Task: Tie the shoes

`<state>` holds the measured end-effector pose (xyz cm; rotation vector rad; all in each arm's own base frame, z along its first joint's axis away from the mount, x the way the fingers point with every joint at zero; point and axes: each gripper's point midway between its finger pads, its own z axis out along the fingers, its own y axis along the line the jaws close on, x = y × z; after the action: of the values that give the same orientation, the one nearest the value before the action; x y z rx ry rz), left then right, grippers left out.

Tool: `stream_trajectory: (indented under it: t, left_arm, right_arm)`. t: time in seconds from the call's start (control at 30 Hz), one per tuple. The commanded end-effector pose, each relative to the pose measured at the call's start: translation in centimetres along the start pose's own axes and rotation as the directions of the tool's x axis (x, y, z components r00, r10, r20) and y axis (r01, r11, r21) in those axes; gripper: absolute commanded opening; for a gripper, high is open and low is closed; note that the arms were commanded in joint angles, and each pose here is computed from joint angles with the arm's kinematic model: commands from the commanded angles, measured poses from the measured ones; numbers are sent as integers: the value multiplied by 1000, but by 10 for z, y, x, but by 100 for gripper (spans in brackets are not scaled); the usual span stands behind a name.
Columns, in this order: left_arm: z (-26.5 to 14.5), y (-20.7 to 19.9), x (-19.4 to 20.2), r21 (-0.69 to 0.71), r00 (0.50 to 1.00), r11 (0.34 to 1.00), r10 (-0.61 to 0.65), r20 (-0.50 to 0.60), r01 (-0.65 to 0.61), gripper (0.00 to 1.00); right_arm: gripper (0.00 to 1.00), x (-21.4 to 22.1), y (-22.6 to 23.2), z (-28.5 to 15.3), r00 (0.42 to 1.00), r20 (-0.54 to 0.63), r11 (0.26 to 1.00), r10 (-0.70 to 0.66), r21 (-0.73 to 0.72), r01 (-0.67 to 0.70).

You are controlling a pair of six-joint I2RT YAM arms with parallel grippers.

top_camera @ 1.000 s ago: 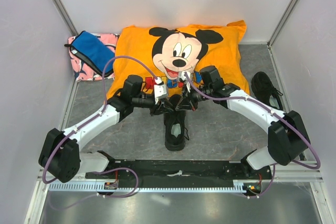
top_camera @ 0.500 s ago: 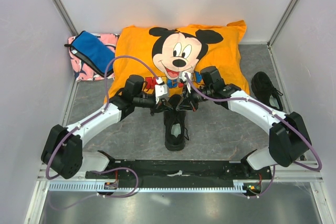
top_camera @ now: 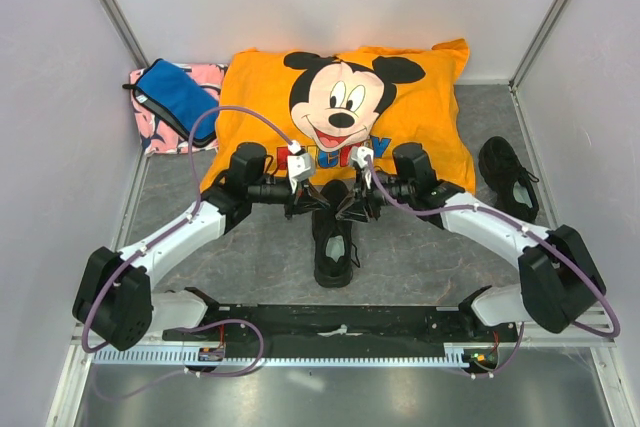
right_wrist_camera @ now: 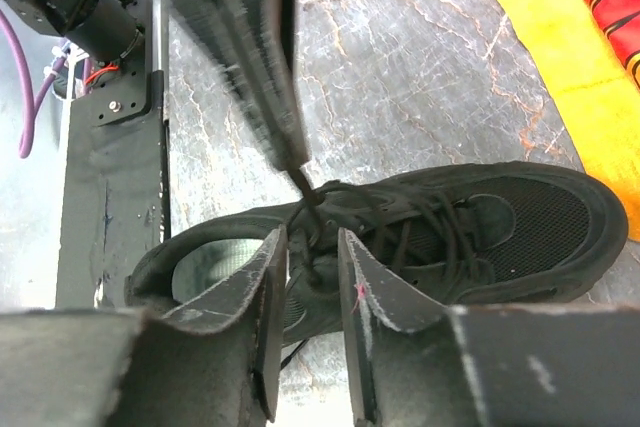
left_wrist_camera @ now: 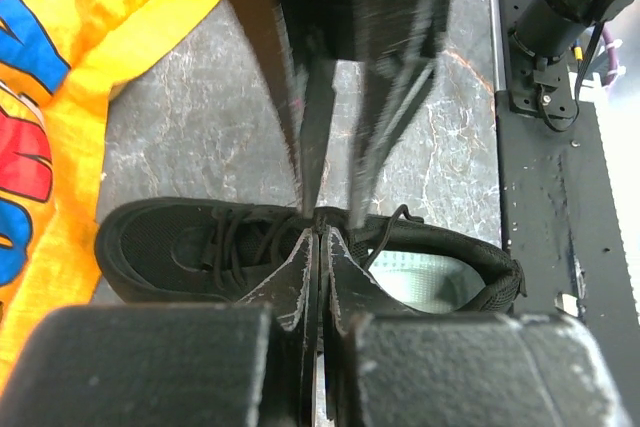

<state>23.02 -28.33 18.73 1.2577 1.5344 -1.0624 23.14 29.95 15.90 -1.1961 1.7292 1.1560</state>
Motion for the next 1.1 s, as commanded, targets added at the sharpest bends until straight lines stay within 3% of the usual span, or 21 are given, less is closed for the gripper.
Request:
stream_trajectory:
  t: [0.0,0.1,0.27,0.63,1.07]
  left_arm:
    - [0,-2,-7,5,999,999,-34,35,34,2]
    - [0,-1,-6,1,999,999,-42,35,42,2]
    - [-1,3,-8,-12,997,998,-60,41,60,2]
    - [-1,6,-6,-37,989,989,-139,44,141,2]
    - [-2,8,-4,-61,971,970,-231,60,234,2]
  right_arm:
    - [41,-21,9,-6,987,104,993,-119,-8,121]
    - [54,-16,12,-6,986,113,993,-121,14,120]
    - [58,-20,9,-1,975,170,986,-141,108,123]
    - [51,-37,9,10,953,259,978,-158,175,114]
    - [38,-20,9,21,955,211,963,-210,216,164]
